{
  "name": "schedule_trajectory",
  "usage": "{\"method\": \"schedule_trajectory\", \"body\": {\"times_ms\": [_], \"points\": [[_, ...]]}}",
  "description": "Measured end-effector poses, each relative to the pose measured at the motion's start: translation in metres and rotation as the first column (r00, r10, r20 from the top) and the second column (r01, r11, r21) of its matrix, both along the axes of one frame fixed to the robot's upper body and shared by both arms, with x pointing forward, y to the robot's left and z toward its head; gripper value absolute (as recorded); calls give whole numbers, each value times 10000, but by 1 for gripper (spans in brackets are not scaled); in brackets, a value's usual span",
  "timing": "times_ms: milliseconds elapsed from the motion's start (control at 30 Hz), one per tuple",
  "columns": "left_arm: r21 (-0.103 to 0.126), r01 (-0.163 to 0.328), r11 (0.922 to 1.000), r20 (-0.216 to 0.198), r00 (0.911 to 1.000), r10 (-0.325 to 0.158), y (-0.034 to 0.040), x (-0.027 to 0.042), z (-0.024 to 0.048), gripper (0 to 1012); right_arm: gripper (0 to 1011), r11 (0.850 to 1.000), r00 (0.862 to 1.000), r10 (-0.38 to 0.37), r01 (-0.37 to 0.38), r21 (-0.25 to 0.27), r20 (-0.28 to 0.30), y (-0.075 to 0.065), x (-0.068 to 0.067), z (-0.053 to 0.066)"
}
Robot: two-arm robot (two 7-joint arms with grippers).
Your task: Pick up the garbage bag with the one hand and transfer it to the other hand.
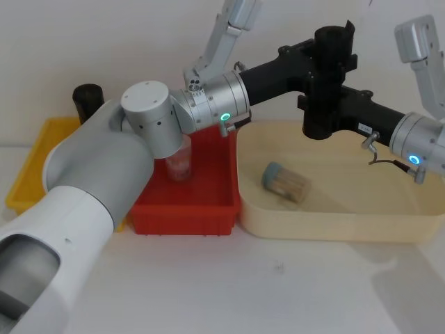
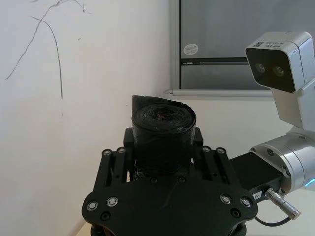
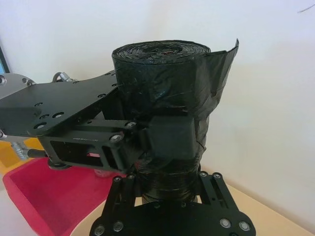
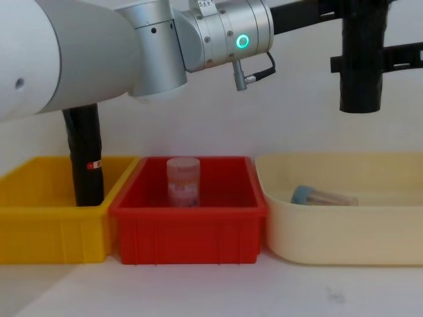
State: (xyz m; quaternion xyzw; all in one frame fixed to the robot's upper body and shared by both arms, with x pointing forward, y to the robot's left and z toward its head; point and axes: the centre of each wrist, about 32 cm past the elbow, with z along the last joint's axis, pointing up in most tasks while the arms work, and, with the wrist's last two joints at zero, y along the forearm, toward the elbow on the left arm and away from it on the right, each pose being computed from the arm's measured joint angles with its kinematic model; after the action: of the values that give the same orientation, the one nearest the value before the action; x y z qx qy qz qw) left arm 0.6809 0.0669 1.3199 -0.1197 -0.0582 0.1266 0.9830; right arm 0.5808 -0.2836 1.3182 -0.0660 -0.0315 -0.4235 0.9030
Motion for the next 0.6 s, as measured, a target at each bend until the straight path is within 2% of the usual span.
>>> {"method": "schedule_trajectory", "body": {"times_ms": [33,133,433,600], "points": [[1,-1,10000,0,10000,1,0,0,0,684,535,10000,10000,0,0,-1,0,0,0,0],[0,-1,10000,0,10000,1,1,0,0,739,535,10000,10000,-2,2,-4,1,1,0,0],[1,-3,10000,0,10000,3,1,0,0,992,535,9996,9996,-269,269,-38,71,-17,0,12],[0,-4,10000,-1,10000,4,1,0,0,1000,535,9974,9974,-711,711,-68,76,-66,17,29]]}}
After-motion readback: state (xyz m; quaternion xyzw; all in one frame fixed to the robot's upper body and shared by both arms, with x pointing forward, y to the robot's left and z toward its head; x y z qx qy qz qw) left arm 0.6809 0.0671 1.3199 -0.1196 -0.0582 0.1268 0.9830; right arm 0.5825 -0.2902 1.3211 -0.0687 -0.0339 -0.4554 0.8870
